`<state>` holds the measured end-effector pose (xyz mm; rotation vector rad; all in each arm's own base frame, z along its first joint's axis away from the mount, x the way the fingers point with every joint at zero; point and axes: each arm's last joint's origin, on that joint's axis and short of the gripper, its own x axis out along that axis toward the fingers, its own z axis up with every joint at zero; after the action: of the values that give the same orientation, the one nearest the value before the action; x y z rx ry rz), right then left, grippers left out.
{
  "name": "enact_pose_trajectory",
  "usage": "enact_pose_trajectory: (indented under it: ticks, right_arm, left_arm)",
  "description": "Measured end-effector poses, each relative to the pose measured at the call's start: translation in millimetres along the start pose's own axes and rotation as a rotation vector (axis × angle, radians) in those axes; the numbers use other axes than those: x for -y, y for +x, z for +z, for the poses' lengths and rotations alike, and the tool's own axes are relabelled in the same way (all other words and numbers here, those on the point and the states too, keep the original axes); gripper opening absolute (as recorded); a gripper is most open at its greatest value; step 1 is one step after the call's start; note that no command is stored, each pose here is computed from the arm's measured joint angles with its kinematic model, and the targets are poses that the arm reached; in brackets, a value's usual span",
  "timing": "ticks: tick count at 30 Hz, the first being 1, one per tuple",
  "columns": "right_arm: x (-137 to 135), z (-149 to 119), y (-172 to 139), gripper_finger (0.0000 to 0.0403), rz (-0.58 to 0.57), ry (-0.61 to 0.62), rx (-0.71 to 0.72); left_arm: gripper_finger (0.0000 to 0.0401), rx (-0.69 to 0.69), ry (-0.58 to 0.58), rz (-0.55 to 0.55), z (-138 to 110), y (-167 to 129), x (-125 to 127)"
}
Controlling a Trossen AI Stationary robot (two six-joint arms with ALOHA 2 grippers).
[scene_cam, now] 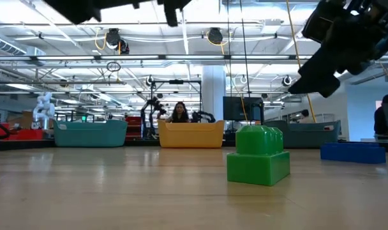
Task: Sort & place blocks by color
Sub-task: Put the blue game piece into the blue bin
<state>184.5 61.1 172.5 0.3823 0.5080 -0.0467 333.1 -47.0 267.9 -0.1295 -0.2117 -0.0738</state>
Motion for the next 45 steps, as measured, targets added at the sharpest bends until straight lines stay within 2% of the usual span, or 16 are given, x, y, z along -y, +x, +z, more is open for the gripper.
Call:
enact_pose_trajectory:
  ticks: [3,6,13,20,23,25,35,45]
  right_arm:
    - [-3.2,-0.6,3.2,0.0231,-0.032,0.023,-0.062]
    - [-4.3,-0.5,6.8,0.0231,-0.092,0.022,-0.147]
    - [-8.6,5.4,8.8,0.0231,-0.235,0.057,-0.323]
    - [-6.5,4.9,1.8,0.0231,-0.379,0.213,-0.44]
    - [-5.7,1.7,1.4,0.0231,-0.402,0.304,-0.472]
    - [-5.5,-0.4,3.5,0.0231,-0.414,0.321,-0.483]
    - [-5.1,-8.3,11.0,0.0231,-0.451,0.298,-0.519]
    - [-18.2,-16.7,6.1,0.0231,-0.435,0.301,-0.514]
  left_arm:
    - [0.0152,-0.051,0.0,-0.031,-13.0,-8.4,9.0]
    - [0.0152,-0.06,-0.009,-0.05,-10.2,-12.7,15.4]
    - [0.0152,-0.189,-0.002,-0.058,-13.2,-20.4,23.7]
    - [0.0152,-0.224,0.006,-0.042,-16.8,-21.7,26.6]
    - [0.0152,-0.271,0.013,-0.035,-21.1,-22.7,25.6]
    - [0.0152,-0.284,0.016,-0.031,-22.8,-22.9,25.1]
    - [0.0152,-0.287,0.01,-0.017,-23.0,-23.2,25.6]
    - [0.0152,-0.286,-0.034,-0.013,-23.0,-23.3,26.5]
